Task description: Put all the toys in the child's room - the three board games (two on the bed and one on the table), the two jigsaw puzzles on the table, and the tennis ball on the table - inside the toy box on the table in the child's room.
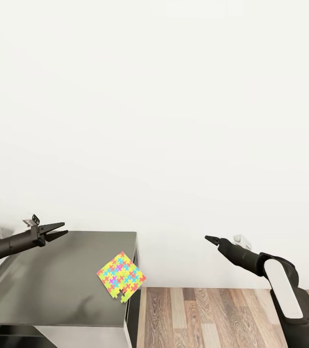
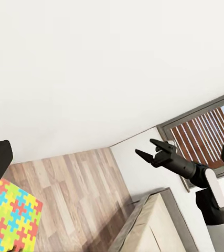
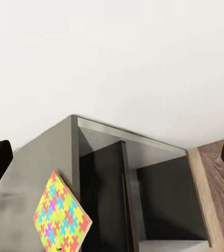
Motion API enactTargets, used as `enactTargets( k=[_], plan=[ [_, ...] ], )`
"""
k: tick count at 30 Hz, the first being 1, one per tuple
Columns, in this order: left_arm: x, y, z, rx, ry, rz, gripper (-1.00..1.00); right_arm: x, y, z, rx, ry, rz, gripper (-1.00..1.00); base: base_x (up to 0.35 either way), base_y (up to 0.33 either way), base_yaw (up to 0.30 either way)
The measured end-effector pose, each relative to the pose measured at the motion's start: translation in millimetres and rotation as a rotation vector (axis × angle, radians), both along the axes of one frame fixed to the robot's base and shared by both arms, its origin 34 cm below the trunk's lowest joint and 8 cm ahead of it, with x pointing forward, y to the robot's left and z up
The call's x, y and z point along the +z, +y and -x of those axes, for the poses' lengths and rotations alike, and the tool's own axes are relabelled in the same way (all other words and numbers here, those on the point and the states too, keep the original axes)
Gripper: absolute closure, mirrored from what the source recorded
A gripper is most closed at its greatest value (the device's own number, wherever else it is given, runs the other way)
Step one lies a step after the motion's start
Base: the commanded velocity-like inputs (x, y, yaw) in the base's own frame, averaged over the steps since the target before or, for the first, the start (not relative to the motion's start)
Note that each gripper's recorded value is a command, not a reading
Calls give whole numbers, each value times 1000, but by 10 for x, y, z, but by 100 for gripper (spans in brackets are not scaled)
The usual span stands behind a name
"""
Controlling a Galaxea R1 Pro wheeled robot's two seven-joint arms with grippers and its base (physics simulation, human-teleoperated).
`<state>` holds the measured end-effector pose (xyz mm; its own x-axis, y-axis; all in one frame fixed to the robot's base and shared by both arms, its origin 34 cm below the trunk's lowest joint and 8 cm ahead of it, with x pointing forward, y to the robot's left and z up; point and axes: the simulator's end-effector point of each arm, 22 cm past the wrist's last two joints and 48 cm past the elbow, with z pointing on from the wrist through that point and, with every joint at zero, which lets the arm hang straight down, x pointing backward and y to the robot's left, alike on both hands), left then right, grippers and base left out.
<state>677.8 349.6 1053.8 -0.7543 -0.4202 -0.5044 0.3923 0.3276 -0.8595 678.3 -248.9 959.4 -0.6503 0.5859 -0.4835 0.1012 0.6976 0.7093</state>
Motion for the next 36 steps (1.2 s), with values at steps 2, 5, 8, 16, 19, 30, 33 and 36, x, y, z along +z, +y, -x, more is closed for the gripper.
enactTargets(
  k=[2,5,8,16,19,30,33,36],
  plan=[
    [-21,0,-5,0,0,0,-100,-15,-23,-8,-6,-1,-4,-100,0,0,0],
    [-53,0,-13,0,0,0,-100,-34,-25,-19,-8,-3,-12,-100,0,0,0],
    [-86,0,-20,0,0,0,-100,-57,-18,-28,-9,-5,-21,-100,0,0,0],
    [-175,-1,-37,0,-1,1,-100,-708,-21,67,-28,133,-62,-100,0,0,0],
    [-207,-8,-43,-2,-2,3,-100,-934,-95,5,-86,149,-72,-100,0,0,0],
    [-112,-399,-17,-118,-34,-16,-100,-1319,481,-126,-147,138,-202,-100,0,0,0],
    [-143,-627,8,-167,1,-23,-100,-1347,565,-136,-138,139,-213,-100,0,0,0],
    [-183,-909,-33,-194,21,-40,-100,-1370,638,-140,-123,140,-222,-100,0,0,0]
  ],
)
